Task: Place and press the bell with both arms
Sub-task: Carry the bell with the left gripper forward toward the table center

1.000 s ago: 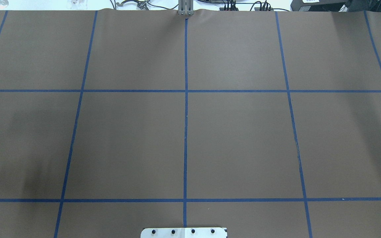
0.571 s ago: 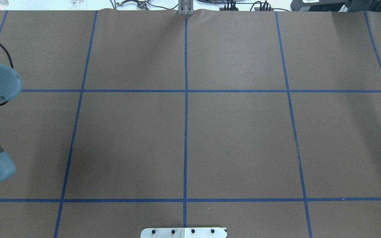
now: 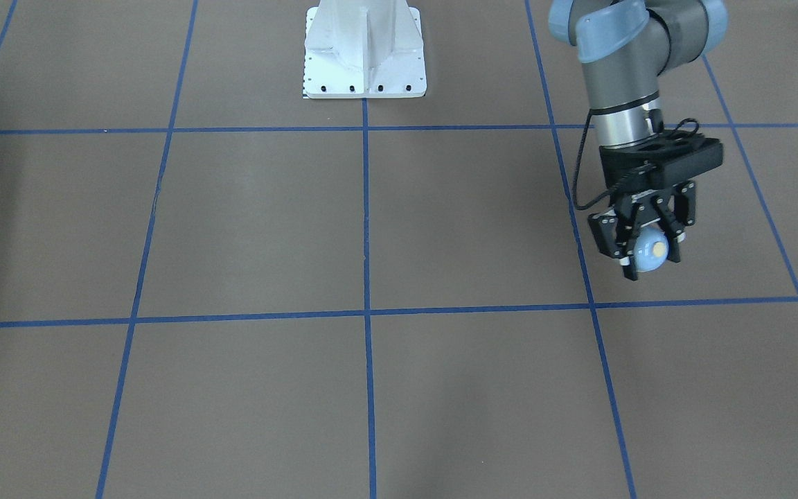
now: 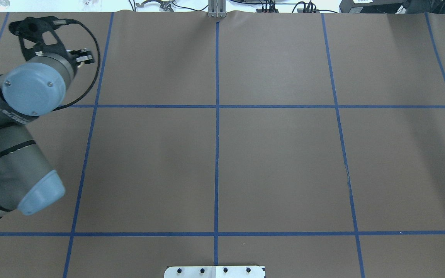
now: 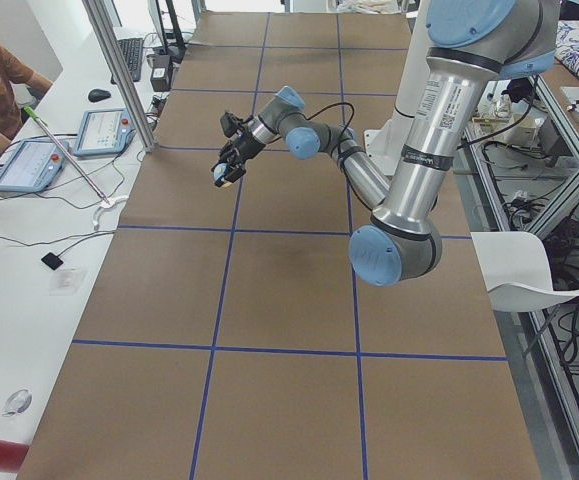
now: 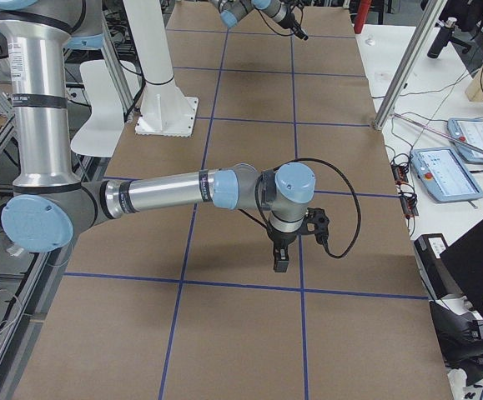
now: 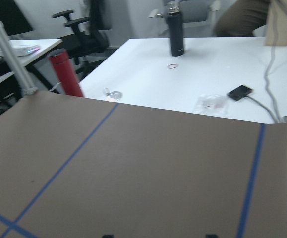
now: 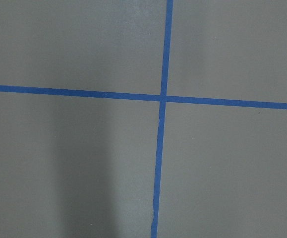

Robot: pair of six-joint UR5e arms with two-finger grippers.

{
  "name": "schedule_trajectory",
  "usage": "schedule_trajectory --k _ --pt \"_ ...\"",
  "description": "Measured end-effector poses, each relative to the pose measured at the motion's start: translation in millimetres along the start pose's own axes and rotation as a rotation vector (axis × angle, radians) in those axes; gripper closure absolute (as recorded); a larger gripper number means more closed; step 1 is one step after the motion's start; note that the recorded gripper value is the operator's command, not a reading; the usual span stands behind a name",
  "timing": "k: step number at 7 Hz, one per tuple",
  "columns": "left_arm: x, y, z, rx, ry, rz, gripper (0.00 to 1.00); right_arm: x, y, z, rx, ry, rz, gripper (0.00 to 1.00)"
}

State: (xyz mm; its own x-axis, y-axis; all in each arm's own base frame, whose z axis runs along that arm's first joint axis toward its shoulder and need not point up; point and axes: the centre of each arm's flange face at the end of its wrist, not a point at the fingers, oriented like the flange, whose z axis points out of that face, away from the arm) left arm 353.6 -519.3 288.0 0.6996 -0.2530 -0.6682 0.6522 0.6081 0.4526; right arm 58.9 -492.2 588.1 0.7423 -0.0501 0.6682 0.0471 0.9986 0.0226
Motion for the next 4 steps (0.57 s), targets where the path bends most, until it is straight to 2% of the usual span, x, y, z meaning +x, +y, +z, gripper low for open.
schedule_trajectory --k 2,3,4 --pt "85 31 20 0.062 0.248 0.068 1.0 -2 1 -1 0.002 -0.011 0.0 0.0" --pt "106 48 26 0.089 0.341 0.107 1.0 -2 3 0 0.001 -0.02 0.001 0.0" --pt "123 65 23 0.097 0.407 0.129 1.0 -3 3 0 0.0 -0.03 0.003 0.0"
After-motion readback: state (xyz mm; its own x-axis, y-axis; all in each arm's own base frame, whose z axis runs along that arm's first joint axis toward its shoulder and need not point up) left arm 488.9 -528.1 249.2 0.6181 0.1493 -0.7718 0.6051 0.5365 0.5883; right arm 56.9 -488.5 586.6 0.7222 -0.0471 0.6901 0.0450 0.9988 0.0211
